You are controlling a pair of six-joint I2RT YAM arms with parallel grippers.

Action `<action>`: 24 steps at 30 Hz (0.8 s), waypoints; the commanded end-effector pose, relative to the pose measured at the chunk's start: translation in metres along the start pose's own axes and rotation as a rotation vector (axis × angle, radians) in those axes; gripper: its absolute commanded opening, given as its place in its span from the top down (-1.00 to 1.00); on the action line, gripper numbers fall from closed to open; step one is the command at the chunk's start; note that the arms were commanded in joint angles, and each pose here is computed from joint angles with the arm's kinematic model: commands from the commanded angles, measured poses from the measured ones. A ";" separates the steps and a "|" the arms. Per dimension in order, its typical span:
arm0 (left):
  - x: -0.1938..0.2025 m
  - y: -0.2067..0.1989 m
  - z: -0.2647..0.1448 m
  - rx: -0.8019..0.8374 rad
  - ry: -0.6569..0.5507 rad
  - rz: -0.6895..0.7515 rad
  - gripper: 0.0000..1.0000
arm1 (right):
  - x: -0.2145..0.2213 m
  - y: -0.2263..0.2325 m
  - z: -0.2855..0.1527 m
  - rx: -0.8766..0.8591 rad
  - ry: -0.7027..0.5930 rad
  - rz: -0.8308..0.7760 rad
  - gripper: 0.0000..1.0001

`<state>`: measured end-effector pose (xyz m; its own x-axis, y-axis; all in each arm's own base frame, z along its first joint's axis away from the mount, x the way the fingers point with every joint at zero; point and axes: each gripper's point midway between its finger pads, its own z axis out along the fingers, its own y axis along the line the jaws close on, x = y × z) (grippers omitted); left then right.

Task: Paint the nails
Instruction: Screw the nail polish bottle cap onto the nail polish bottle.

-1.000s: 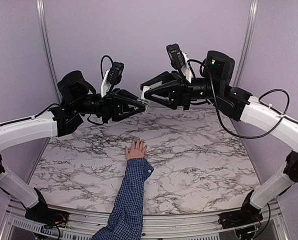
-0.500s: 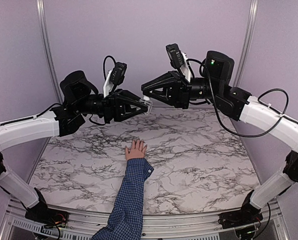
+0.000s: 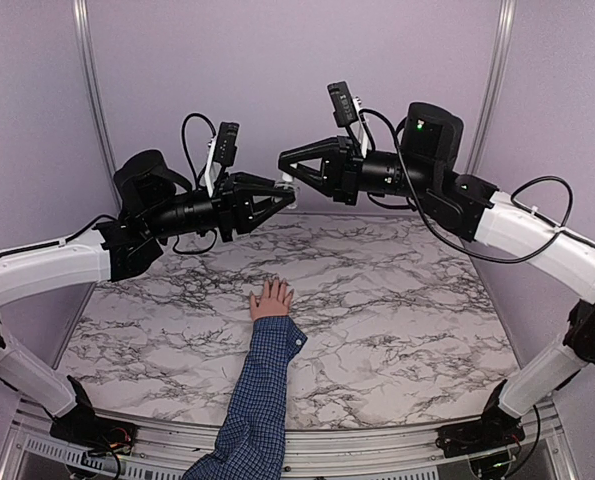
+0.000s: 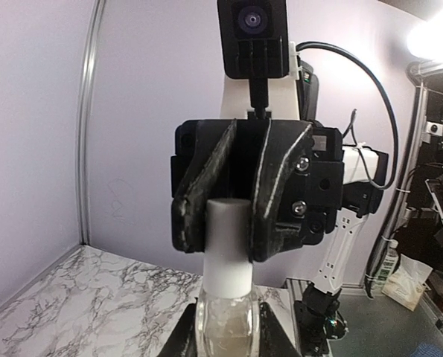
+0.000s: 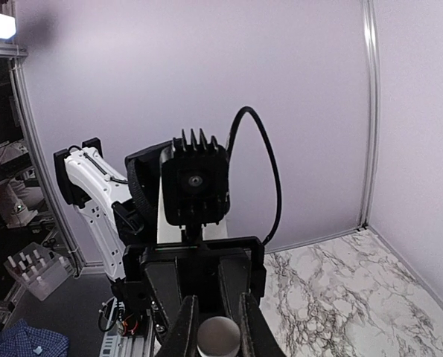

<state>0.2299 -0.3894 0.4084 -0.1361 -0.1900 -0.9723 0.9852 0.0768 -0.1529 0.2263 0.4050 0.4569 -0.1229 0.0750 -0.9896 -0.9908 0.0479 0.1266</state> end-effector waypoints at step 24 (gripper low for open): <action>-0.010 0.077 -0.008 -0.634 -0.140 0.207 1.00 | 0.030 -0.072 0.009 0.520 0.039 0.165 0.90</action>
<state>0.3065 -0.3828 0.3570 0.0085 -0.1180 -0.9930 0.7265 0.6831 -0.0749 0.3090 0.4133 0.4061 -0.2922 0.0820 -0.9528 -0.7753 0.5629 0.2862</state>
